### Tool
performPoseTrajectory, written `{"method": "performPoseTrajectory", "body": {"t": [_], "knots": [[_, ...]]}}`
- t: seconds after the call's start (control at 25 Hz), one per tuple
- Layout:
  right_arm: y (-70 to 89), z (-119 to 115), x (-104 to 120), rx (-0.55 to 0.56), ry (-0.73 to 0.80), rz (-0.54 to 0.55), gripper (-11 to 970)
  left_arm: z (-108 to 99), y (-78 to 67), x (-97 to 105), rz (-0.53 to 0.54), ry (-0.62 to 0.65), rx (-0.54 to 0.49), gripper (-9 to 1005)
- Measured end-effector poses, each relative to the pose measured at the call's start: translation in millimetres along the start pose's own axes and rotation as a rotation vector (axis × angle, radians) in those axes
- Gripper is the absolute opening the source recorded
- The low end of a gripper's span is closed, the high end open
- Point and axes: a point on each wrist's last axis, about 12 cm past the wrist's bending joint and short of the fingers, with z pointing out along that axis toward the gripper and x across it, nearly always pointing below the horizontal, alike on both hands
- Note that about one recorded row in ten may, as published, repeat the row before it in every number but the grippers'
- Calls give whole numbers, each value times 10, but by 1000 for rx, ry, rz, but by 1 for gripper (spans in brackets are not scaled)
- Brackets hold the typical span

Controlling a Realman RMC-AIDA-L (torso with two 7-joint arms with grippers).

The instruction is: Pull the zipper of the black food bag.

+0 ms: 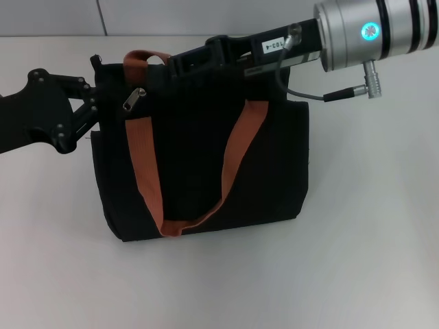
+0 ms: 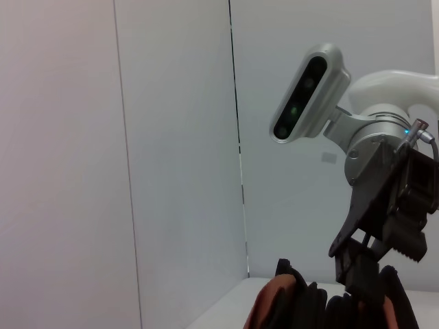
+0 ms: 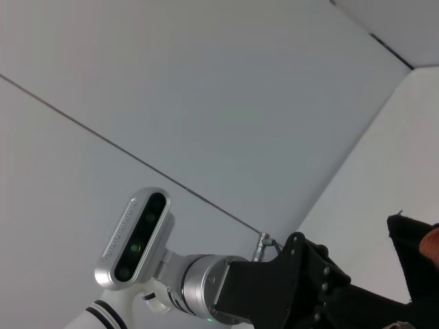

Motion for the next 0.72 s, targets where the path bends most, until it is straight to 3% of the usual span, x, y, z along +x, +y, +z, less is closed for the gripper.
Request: {"method": "performPoseTrajectory", "body": {"t": [0.24,0.72], "knots": [[32,100,-41,26,47,47,308,11,-11,8,-2,-3,1,32],[-29,113,-63,84,32,83,294,20,-42,23,2,-9,5,34]]}}
